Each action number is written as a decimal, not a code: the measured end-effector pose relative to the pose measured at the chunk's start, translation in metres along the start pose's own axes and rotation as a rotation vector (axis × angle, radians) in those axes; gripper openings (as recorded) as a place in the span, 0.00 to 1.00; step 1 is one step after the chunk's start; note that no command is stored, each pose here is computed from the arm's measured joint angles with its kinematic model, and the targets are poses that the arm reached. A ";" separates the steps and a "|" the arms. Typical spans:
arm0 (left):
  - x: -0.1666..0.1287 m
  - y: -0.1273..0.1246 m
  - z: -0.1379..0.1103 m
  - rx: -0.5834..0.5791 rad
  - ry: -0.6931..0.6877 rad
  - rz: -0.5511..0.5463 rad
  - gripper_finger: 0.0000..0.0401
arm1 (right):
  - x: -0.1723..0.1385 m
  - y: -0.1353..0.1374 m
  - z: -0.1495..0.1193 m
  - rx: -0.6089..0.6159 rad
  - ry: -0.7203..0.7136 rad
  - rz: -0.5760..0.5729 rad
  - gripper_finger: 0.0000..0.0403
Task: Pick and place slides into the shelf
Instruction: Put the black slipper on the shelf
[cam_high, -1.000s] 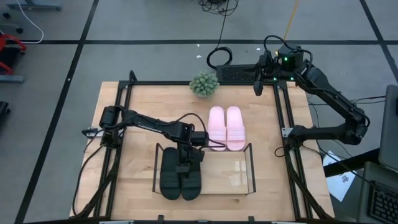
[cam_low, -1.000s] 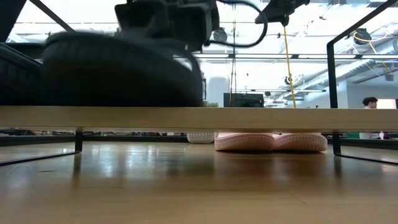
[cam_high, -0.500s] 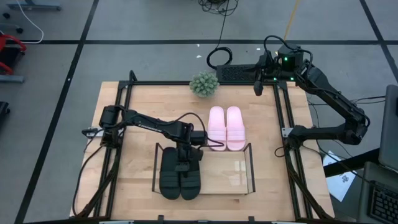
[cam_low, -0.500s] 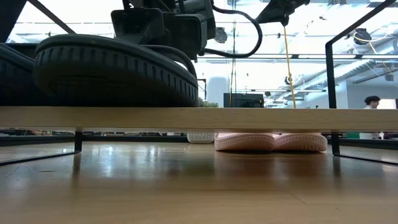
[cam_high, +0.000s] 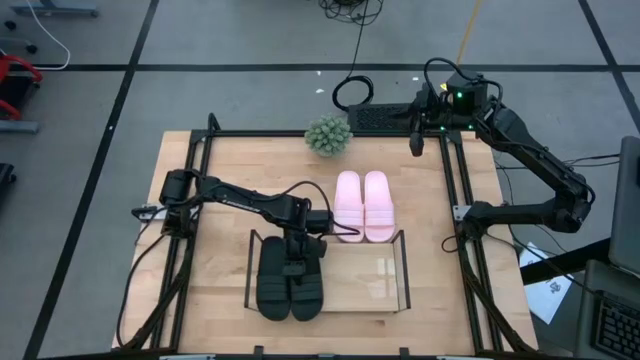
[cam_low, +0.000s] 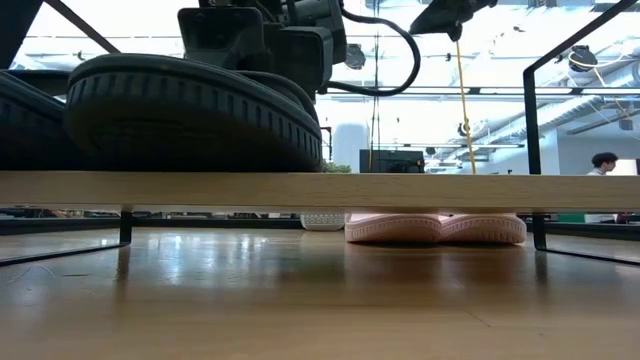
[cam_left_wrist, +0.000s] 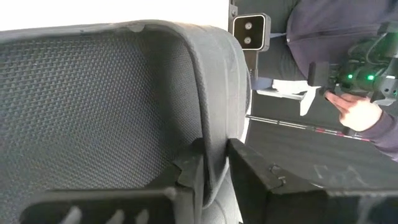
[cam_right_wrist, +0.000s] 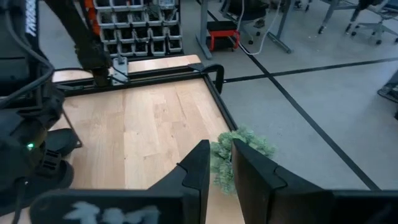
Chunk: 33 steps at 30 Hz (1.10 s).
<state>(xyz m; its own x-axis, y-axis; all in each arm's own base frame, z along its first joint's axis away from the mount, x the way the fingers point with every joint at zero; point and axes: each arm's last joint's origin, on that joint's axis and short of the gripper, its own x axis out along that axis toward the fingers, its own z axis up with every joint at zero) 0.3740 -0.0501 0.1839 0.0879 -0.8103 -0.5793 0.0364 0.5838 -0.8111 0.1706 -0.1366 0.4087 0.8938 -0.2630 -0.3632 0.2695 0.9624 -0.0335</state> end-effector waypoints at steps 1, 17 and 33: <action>0.000 0.000 0.000 0.000 0.000 0.000 0.19 | 0.000 0.001 0.000 -0.001 0.000 0.006 0.14; 0.000 0.000 0.000 -0.037 -0.003 0.012 0.21 | 0.003 0.008 0.001 -0.031 -0.003 0.046 0.14; -0.002 0.001 0.001 -0.065 -0.002 -0.010 0.21 | 0.005 0.015 0.002 -0.044 -0.004 0.073 0.14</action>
<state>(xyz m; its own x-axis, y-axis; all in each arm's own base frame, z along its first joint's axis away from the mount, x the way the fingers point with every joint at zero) 0.3744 -0.0481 0.1843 0.0901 -0.8157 -0.5714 -0.0270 0.5716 -0.8201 0.1798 -0.1241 0.4087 0.9119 -0.1922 -0.3626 0.1877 0.9811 -0.0479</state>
